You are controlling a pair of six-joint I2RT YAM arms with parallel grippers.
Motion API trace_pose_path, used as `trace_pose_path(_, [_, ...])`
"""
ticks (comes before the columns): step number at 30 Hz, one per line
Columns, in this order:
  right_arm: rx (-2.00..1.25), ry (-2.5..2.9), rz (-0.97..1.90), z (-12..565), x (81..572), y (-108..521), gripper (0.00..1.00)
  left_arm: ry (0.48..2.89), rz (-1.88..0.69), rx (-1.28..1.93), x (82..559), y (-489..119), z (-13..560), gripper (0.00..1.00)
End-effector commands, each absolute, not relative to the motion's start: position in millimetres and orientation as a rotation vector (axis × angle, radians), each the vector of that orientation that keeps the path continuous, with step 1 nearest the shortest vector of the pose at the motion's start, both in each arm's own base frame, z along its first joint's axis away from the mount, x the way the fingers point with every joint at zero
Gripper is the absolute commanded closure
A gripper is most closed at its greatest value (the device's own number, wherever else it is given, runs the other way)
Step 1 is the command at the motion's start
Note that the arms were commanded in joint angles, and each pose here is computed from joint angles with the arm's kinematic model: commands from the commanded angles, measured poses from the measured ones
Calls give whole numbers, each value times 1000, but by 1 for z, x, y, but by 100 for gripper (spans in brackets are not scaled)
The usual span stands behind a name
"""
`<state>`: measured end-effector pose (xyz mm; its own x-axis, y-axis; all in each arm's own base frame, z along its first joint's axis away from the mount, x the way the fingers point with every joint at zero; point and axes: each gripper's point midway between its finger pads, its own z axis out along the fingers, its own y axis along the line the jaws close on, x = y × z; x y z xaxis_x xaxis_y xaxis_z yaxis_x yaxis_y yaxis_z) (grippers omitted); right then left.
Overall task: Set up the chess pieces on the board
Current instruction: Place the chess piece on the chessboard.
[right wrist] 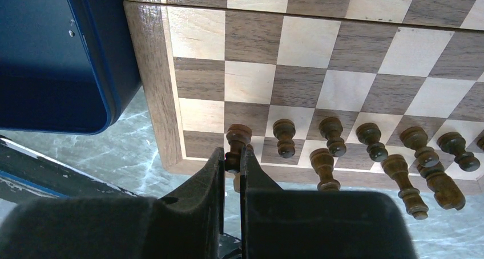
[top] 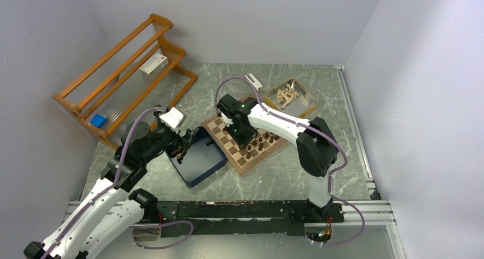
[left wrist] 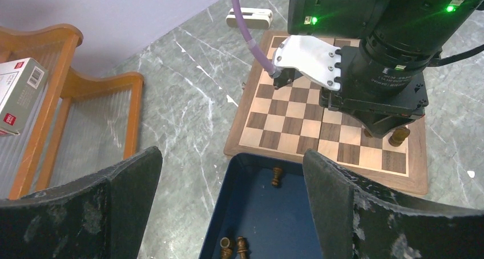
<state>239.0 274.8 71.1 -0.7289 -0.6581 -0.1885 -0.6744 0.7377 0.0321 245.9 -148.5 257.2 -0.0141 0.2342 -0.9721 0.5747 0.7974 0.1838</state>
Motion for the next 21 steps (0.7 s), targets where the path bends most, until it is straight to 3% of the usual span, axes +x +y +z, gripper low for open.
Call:
trace_pose_path(1, [-1107, 2802, 149, 61, 235, 273, 90, 1566, -280, 651, 248, -145, 269, 2])
trace_pose_path(21, [-1121, 2854, 106, 46, 230, 267, 85, 1568, -279, 656, 248, -146, 268, 2])
